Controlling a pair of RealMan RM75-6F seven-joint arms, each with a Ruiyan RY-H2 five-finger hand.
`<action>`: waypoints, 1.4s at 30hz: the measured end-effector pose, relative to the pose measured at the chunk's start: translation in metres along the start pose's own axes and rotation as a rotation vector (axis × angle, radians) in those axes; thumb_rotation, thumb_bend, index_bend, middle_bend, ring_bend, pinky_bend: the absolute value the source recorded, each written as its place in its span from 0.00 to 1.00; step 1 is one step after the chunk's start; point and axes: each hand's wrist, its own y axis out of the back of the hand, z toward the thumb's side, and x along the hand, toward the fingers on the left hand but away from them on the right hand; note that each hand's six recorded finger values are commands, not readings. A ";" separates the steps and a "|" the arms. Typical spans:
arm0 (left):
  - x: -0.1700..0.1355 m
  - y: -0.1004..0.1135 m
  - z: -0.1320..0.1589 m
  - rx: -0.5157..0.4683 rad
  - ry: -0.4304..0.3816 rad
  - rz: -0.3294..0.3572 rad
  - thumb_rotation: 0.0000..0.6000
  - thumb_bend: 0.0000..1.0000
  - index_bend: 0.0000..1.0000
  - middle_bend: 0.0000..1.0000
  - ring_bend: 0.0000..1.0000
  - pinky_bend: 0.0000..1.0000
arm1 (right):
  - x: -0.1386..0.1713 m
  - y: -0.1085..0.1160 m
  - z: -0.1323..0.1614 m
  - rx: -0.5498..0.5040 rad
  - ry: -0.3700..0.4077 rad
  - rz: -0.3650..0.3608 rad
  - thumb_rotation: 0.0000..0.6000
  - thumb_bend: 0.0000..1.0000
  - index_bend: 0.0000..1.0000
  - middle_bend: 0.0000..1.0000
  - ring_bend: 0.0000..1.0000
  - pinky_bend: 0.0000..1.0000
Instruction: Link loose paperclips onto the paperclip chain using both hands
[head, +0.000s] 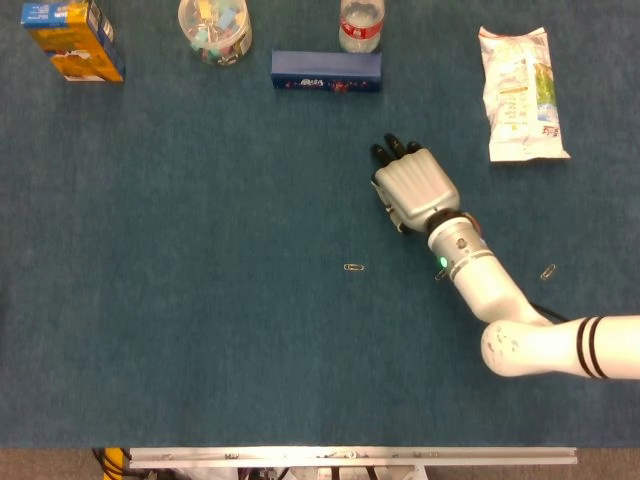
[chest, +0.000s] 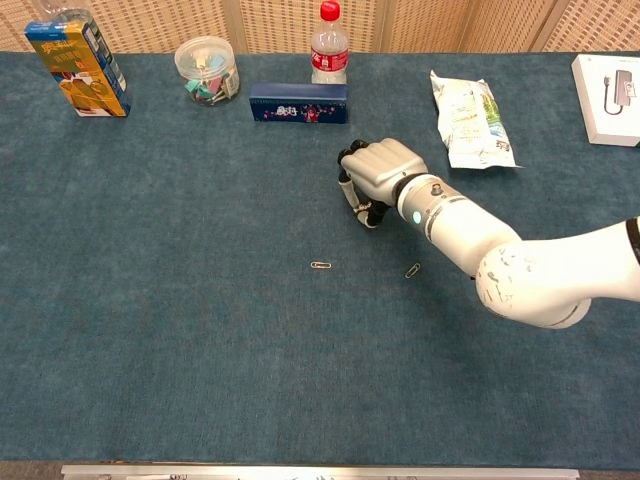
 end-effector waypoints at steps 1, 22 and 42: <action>0.000 0.000 0.000 0.001 0.000 0.000 1.00 0.27 0.35 0.10 0.05 0.01 | 0.001 0.001 -0.001 -0.002 0.000 -0.003 1.00 0.32 0.57 0.14 0.05 0.21; -0.002 0.003 0.011 0.026 0.000 -0.004 1.00 0.27 0.35 0.10 0.05 0.01 | 0.041 0.015 -0.031 -0.075 -0.020 -0.065 1.00 0.32 0.57 0.14 0.05 0.21; -0.007 0.003 0.016 0.036 0.004 -0.006 1.00 0.27 0.35 0.10 0.05 0.01 | 0.076 0.022 -0.042 -0.136 -0.006 -0.108 1.00 0.32 0.57 0.14 0.05 0.21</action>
